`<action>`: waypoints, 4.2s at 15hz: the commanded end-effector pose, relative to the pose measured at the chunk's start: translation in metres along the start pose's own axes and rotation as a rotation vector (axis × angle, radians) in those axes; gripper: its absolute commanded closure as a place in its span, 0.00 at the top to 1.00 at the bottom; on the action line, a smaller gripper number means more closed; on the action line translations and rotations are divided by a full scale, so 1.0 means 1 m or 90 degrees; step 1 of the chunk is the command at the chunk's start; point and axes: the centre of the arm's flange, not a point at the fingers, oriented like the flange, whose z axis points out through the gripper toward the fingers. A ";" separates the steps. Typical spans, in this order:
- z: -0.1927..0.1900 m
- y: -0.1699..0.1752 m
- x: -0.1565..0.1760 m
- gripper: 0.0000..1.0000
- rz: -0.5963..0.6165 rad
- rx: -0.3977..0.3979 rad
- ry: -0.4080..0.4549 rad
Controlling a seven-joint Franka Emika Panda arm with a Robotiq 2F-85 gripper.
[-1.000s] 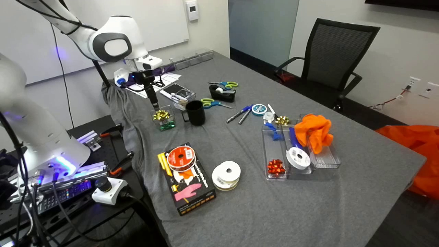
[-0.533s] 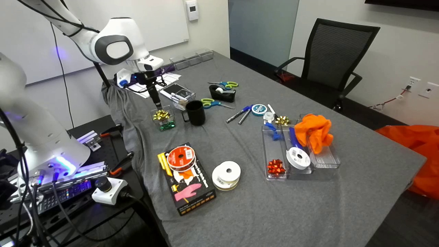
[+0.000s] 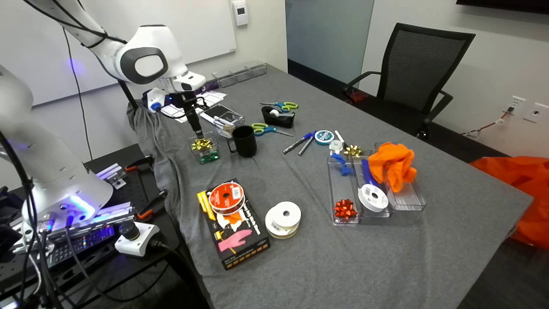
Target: Take the bow out of the plastic container and put it into another container on the right
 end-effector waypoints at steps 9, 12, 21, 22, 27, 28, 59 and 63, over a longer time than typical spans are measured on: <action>0.035 0.003 -0.002 1.00 0.013 0.015 -0.007; 0.041 0.004 -0.001 0.75 0.020 0.018 0.001; 0.054 0.008 -0.005 0.17 0.026 0.009 -0.008; 0.053 0.010 -0.004 0.12 0.026 0.008 -0.007; 0.042 0.013 -0.007 0.21 0.022 0.016 -0.006; 0.038 0.013 -0.008 0.26 0.023 0.018 -0.004; -0.003 0.017 0.007 1.00 0.255 0.011 -0.073; 0.023 0.007 0.009 1.00 0.320 -0.030 -0.093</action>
